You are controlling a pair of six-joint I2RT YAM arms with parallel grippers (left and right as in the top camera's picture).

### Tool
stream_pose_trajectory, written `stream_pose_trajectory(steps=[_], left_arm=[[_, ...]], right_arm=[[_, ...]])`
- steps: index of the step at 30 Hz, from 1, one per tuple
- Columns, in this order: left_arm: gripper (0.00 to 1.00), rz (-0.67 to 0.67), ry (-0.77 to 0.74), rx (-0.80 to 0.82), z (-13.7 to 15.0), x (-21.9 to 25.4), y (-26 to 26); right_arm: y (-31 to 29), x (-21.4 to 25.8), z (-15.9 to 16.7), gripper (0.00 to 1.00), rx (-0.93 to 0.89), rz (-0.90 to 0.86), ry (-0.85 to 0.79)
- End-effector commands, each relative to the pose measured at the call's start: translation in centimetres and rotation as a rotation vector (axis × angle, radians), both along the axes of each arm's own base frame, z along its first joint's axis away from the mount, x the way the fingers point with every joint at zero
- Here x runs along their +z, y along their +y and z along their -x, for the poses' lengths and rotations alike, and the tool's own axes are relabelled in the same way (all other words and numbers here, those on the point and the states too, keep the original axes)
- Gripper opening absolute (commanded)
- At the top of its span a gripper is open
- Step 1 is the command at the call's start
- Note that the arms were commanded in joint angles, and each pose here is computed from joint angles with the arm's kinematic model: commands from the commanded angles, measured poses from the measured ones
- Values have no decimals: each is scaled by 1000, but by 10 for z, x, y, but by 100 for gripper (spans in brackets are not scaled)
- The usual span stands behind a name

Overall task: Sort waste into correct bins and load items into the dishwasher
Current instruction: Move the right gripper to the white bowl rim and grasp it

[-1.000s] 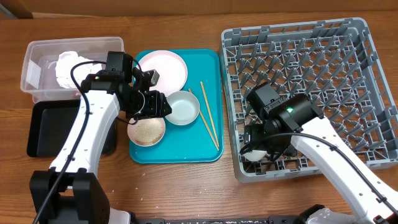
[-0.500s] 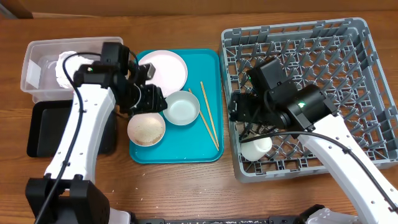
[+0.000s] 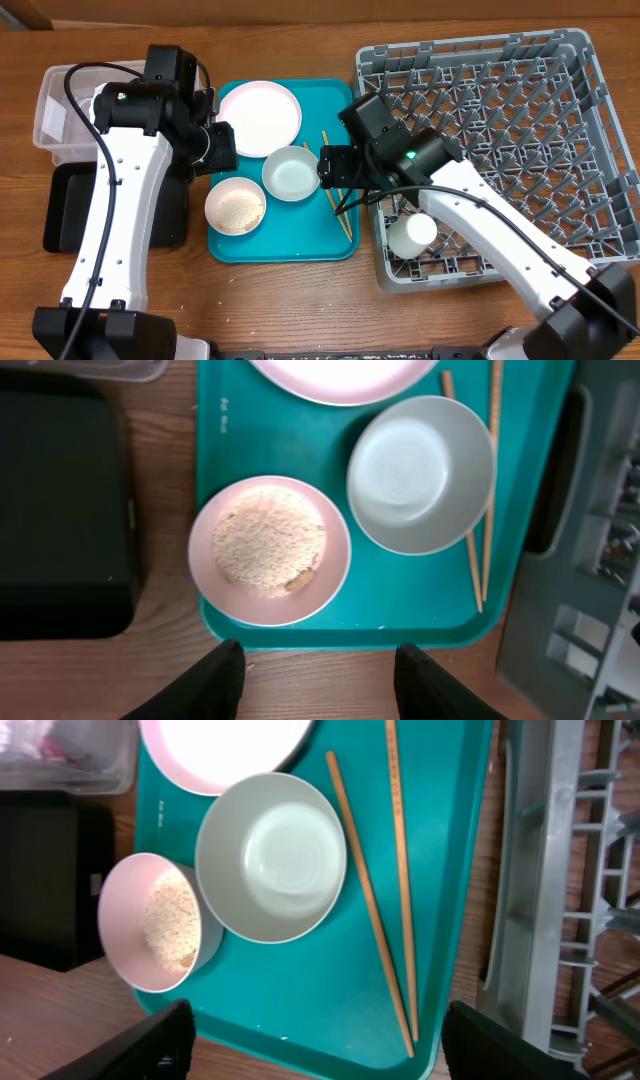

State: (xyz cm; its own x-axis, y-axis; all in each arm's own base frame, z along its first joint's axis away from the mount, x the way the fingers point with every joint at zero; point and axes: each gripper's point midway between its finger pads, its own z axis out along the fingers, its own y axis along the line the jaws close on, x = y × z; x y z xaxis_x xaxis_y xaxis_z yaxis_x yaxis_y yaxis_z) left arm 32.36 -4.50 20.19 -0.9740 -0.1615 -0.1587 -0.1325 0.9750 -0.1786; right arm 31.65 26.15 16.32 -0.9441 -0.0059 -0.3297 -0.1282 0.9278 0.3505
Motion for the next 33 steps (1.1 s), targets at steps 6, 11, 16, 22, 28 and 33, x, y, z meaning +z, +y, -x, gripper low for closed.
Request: stream_pose_trajectory(steps=[6, 11, 16, 22, 28, 33], left_arm=[[50, -55, -12, 98, 0, 2, 12], [51, -97, -24, 148, -4, 3, 21], [52, -141, -42, 180, -7, 3, 30], [56, -158, -65, 187, -13, 5, 33], [67, -157, -76, 187, -15, 5, 33], [89, -157, -76, 187, -15, 5, 33]], right_arm=[[12, -32, -16, 76, -21, 14, 39], [22, -42, -29, 66, -23, -5, 15], [31, -53, -40, 57, -48, -24, 3], [37, -88, -39, 56, -57, 14, 52], [38, -116, -40, 42, -63, 41, 88], [40, -123, -42, 31, -63, 42, 90]])
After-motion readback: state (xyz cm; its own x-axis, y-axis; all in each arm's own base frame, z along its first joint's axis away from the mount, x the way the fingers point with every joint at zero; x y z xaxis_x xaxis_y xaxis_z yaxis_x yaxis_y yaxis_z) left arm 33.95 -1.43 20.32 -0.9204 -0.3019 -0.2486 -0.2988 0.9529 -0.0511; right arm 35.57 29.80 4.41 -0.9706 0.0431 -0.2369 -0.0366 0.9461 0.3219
